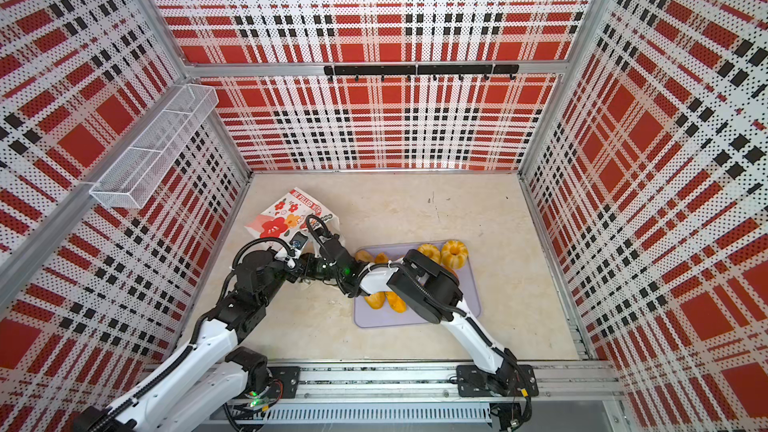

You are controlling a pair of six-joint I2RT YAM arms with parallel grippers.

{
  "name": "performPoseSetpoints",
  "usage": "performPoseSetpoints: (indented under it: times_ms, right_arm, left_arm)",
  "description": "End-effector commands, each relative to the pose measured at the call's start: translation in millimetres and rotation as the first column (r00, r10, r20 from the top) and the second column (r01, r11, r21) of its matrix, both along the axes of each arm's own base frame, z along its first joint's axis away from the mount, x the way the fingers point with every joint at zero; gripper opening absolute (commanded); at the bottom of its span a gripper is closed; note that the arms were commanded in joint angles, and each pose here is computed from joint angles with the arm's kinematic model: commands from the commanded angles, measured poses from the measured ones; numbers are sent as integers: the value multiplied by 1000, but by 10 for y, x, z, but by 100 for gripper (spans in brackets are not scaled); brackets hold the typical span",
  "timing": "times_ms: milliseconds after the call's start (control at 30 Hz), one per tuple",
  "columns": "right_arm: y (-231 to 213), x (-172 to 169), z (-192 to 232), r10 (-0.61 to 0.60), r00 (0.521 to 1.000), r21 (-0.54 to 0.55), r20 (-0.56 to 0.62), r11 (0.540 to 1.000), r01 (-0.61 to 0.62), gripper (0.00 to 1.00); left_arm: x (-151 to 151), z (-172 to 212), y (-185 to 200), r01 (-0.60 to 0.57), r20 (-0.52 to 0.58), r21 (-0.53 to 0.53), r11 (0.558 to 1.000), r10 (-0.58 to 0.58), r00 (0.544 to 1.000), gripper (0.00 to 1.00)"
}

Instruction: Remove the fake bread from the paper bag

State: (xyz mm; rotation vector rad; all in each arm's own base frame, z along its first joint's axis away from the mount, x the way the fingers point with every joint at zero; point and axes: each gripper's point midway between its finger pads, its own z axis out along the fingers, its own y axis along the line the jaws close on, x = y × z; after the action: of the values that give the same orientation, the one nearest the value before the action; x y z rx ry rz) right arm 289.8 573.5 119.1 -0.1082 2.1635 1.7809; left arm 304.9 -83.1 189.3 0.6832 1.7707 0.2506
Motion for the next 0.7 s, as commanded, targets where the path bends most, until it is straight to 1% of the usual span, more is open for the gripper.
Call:
performPoseSetpoints:
  times_ms: [0,400,667]
  right_arm:
    - [62,179,214,-20,998,151,-62,988,29,18]
    - [-23,513,76,-71,988,157,-135,983,93,28]
    - [-78,566,49,-76,986,137,-151,986,97,34]
  left_arm:
    - [-25,58,-56,36,23,-23,999,-36,999,0]
    - [-64,73,-126,85,36,-34,996,-84,996,0]
    - [-82,86,-93,79,51,-41,996,-77,996,0]
